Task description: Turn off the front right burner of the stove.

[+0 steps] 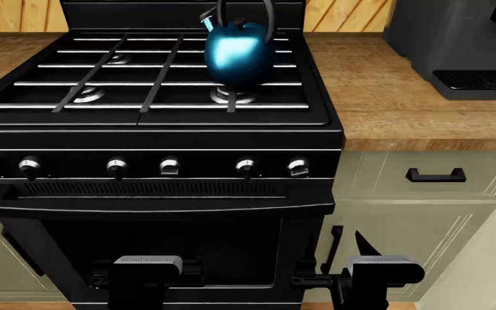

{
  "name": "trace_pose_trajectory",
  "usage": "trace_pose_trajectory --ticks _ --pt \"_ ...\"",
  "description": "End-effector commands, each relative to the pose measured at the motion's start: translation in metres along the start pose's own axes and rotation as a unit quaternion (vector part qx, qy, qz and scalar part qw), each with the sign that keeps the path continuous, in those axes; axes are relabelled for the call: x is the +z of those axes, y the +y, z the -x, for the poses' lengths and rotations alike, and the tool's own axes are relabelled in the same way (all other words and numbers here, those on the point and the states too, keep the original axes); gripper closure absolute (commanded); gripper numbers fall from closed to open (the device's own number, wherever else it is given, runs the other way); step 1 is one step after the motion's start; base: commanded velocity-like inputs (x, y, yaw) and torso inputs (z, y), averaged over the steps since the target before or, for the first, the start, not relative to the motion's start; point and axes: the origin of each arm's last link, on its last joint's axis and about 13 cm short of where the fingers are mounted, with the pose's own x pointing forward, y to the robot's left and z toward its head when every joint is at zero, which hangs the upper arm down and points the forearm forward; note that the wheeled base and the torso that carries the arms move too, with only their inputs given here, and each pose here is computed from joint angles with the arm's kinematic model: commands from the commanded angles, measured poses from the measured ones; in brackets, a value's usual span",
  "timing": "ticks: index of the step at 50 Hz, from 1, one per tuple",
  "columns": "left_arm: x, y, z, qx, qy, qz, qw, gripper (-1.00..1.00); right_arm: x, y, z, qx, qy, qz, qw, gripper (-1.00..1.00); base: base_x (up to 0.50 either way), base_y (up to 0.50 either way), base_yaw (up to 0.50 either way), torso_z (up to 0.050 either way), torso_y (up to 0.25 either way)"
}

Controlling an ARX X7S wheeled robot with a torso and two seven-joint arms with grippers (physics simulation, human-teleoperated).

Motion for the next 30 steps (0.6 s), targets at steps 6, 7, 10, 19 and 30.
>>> trace_pose_trajectory --ticks 6,7,10,19,30 --pt "-0.0029 -0.0016 -0.0007 -0.004 0.01 0.0 1.0 -1.0 -0.0015 0.0001 0.0004 0.002 0.005 0.012 1.0 -1.0 0.0 0.0 0.0 0.0 0.0" --pt "-0.003 -0.0015 -0.0005 -0.004 0.011 0.0 1.0 -1.0 -0.0016 0.0001 0.0002 0.002 0.005 0.012 1.0 -1.0 0.0 0.0 0.0 0.0 0.0" --pt "-0.0033 -0.0016 -0.0008 -0.004 0.012 0.001 1.0 -1.0 -0.0018 0.0002 -0.0001 0.002 0.006 0.013 1.0 -1.0 0.0 0.0 0.0 0.0 0.0" --pt "-0.0033 -0.0022 -0.0023 -0.004 0.015 0.002 1.0 -1.0 -0.0018 0.0004 -0.0003 0.003 0.006 0.015 1.0 -1.0 0.0 0.0 0.0 0.0 0.0" --pt "-0.0039 -0.0024 -0.0026 -0.003 0.018 0.002 1.0 -1.0 -0.002 0.0004 0.0001 0.004 0.006 0.015 1.0 -1.0 0.0 0.0 0.0 0.0 0.0"
